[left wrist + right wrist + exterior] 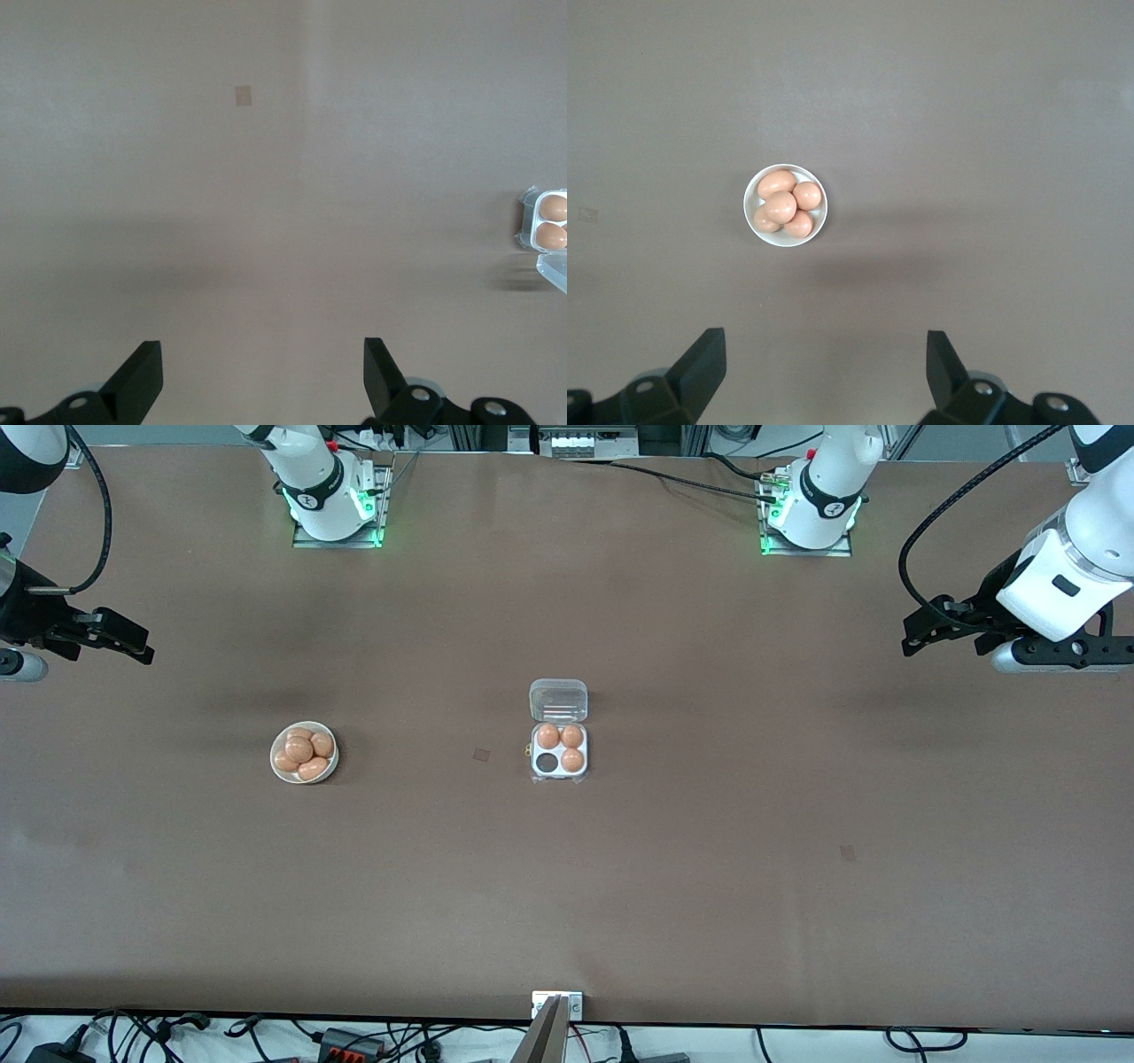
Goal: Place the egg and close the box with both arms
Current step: 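Move the right gripper toward the white bowl of eggs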
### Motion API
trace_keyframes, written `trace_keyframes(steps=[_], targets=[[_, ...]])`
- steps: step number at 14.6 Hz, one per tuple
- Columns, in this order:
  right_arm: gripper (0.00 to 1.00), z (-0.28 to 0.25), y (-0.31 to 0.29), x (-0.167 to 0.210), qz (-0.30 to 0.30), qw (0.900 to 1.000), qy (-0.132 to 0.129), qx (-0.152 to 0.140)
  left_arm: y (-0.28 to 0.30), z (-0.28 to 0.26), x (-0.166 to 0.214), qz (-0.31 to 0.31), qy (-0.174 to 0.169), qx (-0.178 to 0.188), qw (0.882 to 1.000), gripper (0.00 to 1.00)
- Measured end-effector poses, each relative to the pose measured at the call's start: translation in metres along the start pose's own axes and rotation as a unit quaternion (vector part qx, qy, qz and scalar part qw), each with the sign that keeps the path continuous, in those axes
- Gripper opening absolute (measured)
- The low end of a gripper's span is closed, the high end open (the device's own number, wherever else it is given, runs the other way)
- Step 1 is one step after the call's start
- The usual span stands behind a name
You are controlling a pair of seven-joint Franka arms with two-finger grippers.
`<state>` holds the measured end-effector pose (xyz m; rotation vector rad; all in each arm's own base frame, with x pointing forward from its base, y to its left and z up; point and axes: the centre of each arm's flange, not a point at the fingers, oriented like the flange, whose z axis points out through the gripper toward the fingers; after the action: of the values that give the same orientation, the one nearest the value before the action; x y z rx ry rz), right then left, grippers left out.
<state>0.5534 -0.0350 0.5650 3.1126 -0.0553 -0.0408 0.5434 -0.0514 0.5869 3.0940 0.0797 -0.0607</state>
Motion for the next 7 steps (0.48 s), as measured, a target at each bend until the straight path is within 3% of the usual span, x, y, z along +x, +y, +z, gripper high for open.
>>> trace_keyframes(steps=[7], targets=[[1.00,0.0017,0.0000,-0.0003,0.000,1.000,-0.002,0.000,0.0000,0.0000,0.0000,0.000,0.000,0.000,1.000,1.00]])
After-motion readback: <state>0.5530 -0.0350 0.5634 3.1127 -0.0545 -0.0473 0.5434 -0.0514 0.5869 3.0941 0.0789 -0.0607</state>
